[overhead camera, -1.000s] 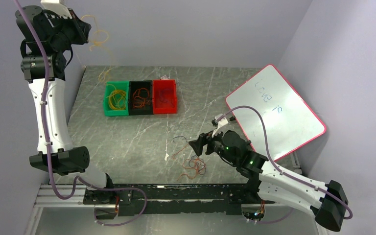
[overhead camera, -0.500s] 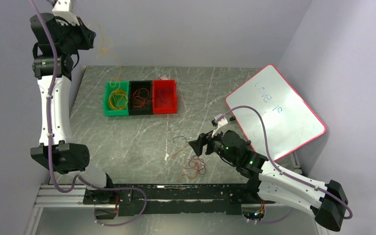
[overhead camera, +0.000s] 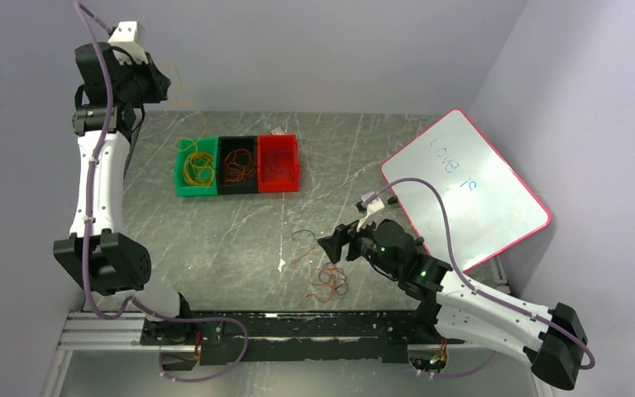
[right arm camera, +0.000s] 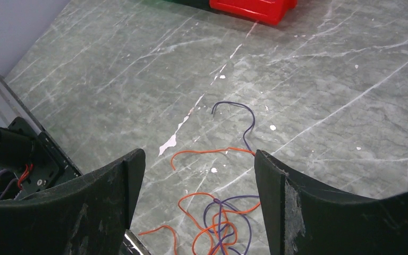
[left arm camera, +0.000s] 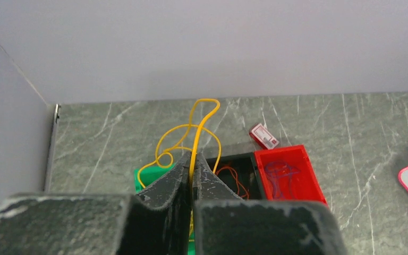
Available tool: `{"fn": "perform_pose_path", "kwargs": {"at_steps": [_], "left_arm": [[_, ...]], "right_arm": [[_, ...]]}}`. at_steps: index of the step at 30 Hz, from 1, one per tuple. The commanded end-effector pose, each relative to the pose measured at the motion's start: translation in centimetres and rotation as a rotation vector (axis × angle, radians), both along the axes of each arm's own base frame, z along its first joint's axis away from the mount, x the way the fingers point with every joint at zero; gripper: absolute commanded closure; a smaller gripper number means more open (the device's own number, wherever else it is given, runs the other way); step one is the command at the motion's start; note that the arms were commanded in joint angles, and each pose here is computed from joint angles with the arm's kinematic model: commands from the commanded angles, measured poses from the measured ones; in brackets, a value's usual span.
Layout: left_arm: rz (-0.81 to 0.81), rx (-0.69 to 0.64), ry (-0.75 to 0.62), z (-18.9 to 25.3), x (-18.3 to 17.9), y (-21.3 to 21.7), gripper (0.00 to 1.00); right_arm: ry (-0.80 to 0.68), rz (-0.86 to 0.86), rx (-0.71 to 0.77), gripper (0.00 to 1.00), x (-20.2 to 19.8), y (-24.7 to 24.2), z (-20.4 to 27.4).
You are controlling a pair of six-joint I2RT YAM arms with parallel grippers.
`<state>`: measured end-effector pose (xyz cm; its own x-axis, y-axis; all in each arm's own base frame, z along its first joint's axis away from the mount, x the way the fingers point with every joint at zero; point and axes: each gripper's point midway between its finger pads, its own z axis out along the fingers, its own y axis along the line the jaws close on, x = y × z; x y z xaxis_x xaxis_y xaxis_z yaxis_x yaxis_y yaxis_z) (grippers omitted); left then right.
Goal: Untangle the cables
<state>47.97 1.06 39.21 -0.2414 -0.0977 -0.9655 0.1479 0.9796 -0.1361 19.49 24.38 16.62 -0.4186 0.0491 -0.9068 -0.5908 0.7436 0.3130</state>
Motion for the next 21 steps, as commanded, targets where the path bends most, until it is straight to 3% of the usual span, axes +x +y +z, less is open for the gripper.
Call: {"fn": "perform_pose_path", "kwargs": {"at_steps": [1,21], "left_arm": [[0.025,0.005,-0.013,-0.4,-0.7,0.6,0.93],[0.060,-0.111,0.287,-15.2,-3.4,0.7,0.93]], "right_arm": [[-0.017,0.009,0.043,0.21,0.0,0.4,1.3],[-0.010,0.018,0.041,0.21,-0.2,0.5,1.1]]}}
